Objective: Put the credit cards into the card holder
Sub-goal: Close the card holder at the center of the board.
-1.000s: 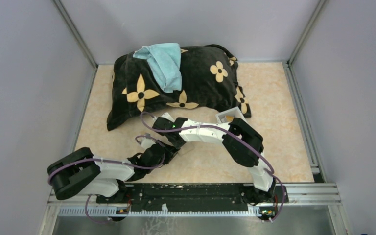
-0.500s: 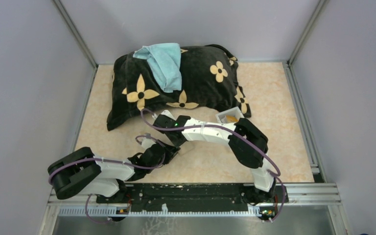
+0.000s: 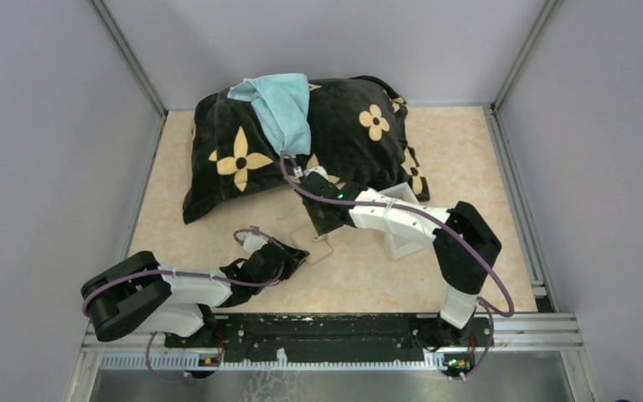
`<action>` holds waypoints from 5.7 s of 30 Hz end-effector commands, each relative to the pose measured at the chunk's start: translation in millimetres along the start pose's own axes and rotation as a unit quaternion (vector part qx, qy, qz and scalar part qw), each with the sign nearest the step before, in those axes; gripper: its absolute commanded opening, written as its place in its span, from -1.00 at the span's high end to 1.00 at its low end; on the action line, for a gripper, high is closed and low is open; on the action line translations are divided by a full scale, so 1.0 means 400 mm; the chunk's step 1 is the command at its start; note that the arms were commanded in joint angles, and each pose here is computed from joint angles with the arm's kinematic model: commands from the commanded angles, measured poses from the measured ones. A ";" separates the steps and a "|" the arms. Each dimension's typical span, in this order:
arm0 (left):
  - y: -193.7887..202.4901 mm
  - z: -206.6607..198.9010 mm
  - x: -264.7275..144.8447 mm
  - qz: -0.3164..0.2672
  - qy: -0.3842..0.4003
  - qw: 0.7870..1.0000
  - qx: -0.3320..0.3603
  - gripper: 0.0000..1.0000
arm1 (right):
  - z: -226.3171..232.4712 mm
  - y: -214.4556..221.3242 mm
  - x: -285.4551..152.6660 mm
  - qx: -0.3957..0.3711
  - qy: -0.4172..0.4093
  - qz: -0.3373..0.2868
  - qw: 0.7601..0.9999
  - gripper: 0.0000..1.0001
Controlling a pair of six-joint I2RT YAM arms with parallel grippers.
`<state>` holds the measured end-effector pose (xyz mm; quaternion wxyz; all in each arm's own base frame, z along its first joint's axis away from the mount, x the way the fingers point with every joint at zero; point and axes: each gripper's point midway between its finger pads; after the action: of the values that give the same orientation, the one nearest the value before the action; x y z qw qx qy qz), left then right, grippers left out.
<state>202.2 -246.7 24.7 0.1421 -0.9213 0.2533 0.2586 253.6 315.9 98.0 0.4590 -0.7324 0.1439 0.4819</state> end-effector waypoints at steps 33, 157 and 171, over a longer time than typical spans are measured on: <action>-0.036 0.191 -0.020 -0.012 -0.145 0.985 0.093 0.25 | -0.043 0.001 0.105 0.258 -0.285 -0.078 0.920 0.25; -0.075 0.279 -0.035 -0.024 -0.209 0.971 0.113 0.28 | -0.029 0.063 0.200 0.141 -0.197 0.094 0.966 0.05; -0.082 0.276 -0.035 -0.026 -0.207 0.971 0.119 0.27 | -0.010 0.076 0.219 0.147 -0.212 0.107 0.960 -0.01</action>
<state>207.9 -244.4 17.3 0.1708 -0.9079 0.2543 0.2861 277.2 324.6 29.8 0.5387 -0.5098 0.1691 0.6491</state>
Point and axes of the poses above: each gripper's point midway between its finger pads, its own x axis out along the fingers, its own z axis along the line the jaws close on, y = z × x, and after that the axes turned 7 degrees about -x, right-handed
